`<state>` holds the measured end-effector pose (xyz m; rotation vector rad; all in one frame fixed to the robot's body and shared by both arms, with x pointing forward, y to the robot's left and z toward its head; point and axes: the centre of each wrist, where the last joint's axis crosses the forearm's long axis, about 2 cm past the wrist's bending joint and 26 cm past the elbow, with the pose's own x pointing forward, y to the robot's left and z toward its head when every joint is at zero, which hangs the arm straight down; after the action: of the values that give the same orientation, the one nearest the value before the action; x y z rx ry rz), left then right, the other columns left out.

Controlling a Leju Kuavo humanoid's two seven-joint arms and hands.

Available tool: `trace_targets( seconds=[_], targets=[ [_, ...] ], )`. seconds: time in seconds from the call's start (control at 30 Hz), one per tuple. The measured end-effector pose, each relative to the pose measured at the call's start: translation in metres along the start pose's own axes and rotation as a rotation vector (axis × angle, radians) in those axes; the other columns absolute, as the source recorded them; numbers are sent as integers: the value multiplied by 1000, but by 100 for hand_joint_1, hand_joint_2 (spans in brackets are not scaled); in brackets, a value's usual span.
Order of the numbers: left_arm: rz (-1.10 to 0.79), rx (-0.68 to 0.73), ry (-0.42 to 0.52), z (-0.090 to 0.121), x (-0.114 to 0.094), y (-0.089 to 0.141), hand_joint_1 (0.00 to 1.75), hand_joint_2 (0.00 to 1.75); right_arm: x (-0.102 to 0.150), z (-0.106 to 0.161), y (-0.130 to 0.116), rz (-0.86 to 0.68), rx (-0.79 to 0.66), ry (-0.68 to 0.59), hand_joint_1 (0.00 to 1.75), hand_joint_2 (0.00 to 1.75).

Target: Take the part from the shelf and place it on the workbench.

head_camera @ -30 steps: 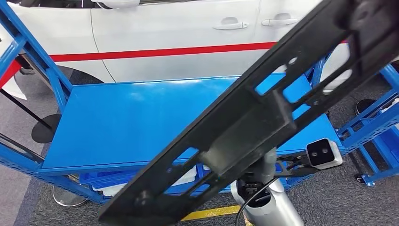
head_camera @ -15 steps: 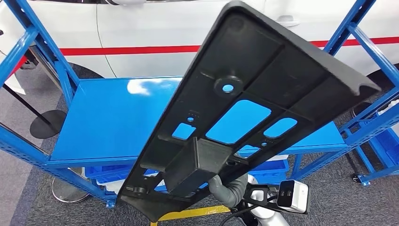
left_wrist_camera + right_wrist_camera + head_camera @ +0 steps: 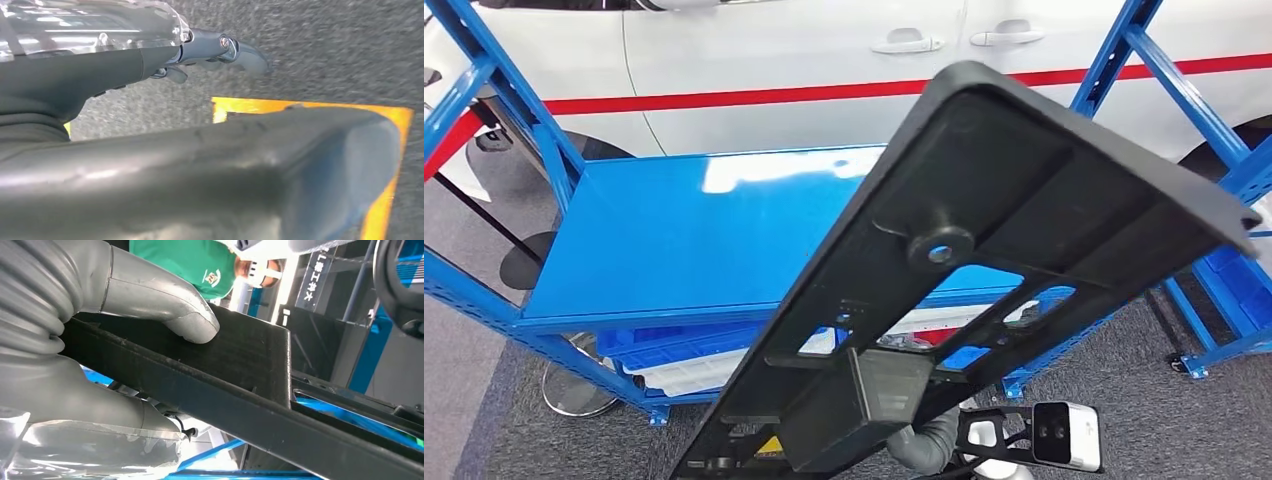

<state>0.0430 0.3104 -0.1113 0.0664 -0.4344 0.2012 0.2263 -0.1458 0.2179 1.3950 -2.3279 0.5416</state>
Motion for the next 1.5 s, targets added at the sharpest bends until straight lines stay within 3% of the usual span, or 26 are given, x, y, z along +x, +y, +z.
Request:
trace_targets(
  seconds=[0.33, 0.63, 0.8, 1.5],
  targets=[
    [-19, 0, 18, 0, 1, 0, 0, 0, 10, 2, 0, 17, -17, -24, 175, 175],
    [-72, 32, 166, 0, 1, -9, 0, 0, 14, 8, -2, 31, -55, -25, 175, 175],
    [-95, 31, 187, 0, 2, -10, 0, 0, 19, 7, -4, 59, -68, -38, 175, 175],
    [-105, 109, 130, -4, 14, 39, 0, 0, 47, 13, -12, 161, -85, -58, 175, 175]
  ],
)
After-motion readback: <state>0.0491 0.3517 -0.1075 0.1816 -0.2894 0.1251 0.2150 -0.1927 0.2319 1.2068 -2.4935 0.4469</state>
